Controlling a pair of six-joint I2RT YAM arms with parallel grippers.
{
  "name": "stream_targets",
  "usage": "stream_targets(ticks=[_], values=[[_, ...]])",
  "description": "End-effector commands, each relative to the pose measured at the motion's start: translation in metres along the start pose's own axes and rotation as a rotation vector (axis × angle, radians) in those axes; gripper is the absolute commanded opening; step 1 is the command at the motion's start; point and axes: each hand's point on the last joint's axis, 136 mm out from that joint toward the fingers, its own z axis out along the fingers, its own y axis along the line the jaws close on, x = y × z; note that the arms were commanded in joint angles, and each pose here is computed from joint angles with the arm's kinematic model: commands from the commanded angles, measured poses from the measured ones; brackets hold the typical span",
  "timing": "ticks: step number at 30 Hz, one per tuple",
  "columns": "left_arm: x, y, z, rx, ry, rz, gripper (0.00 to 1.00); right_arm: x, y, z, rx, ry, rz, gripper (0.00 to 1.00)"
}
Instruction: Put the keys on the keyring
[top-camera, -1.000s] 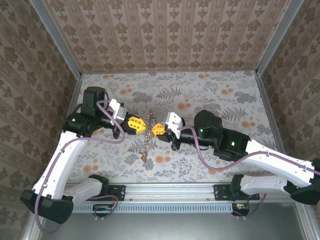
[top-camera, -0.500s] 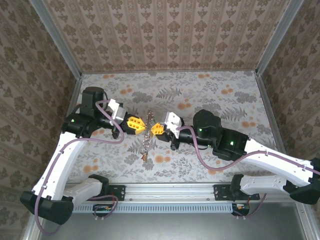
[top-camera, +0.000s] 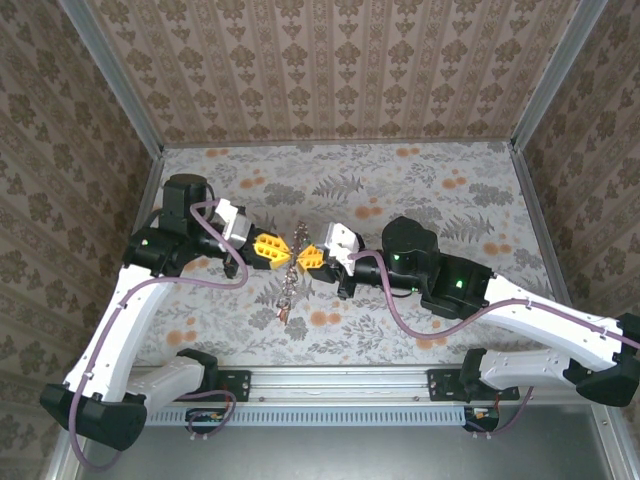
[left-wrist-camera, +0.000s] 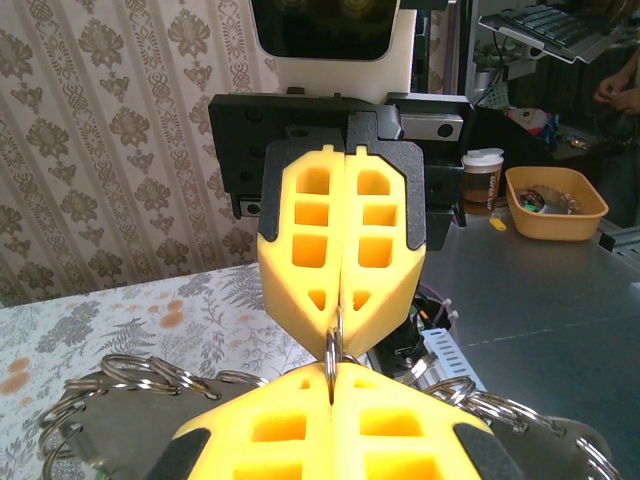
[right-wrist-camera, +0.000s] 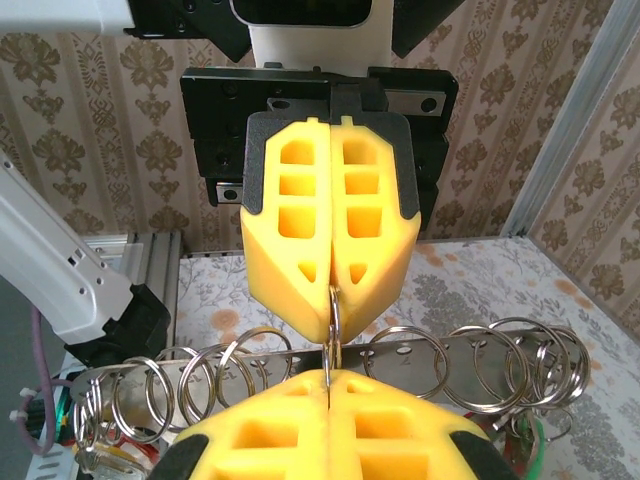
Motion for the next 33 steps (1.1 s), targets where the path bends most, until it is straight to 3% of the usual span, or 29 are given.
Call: stream_targets(ticks=[1, 33], values=[[-0.006, -0.01, 0.001, 0.036, -0.029, 0.017, 0.0, -0.029, -0.002, 0.0, 0.0, -0.087, -0.028, 0.0], [0.003, -0.011, 0.007, -0.056, 0.088, 0.084, 0.0, -0.043, -0.005, 0.007, 0.015, -0.021, -0.049, 0.0]])
